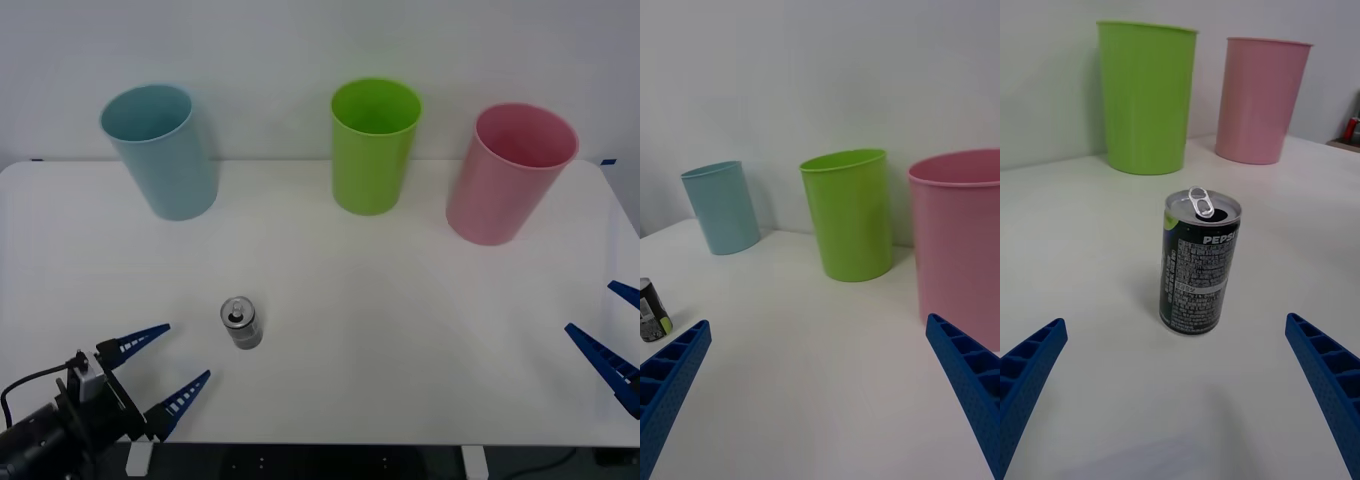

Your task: Grasp the object on the table and drop it into the matching bin: aluminum can to the light blue bin, PET bottle to the pink bin.

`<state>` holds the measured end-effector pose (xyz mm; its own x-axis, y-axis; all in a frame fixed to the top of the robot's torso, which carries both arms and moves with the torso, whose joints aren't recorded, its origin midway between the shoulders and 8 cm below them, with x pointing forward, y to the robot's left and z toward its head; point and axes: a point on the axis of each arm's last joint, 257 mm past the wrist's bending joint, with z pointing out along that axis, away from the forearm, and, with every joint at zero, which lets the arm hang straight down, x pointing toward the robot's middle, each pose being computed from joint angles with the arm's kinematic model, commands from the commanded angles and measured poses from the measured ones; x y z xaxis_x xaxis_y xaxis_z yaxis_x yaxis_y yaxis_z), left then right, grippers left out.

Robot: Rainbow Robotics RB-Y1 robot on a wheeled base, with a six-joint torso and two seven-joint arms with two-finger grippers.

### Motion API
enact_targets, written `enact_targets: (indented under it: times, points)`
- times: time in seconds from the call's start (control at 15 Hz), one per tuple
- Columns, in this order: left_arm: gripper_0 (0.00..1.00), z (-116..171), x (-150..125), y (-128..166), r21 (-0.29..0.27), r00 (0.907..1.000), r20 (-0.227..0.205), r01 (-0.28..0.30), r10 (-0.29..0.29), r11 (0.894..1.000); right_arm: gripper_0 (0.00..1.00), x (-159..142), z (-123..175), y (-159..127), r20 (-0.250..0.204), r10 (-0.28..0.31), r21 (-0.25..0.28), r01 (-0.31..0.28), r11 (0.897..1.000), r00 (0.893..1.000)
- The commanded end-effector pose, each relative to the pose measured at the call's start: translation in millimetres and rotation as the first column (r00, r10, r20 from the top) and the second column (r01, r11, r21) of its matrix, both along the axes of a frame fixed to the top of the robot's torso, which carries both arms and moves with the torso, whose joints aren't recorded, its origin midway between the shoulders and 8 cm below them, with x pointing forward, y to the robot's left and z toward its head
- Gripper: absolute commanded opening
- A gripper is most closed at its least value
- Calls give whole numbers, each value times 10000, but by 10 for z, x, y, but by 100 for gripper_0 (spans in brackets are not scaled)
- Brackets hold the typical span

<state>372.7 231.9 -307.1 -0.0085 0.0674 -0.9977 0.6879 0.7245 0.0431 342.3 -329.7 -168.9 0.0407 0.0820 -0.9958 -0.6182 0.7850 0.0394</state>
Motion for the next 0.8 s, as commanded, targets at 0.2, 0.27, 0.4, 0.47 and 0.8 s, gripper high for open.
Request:
enact_targets:
  times: [0.2,0.27,0.4,0.47,0.8]
  points:
    - [100,-30,123,-218,-9,10000,54,25,-25,10000,100,0,0,0,-1,0,0,0,10000,10000]
    - [100,-38,133,-273,-25,10000,35,81,-81,10000,100,0,0,0,-1,0,0,0,10000,10000]
    - [100,-61,172,-342,4,10000,-16,83,-83,10000,100,0,0,0,-1,0,0,0,10000,10000]
    - [100,-68,195,-383,54,9999,-2,104,-104,9999,100,0,0,0,-1,0,0,0,10000,10000]
    - [100,-96,333,-506,82,9998,45,198,-198,9998,100,0,0,0,-1,0,0,0,10000,10000]
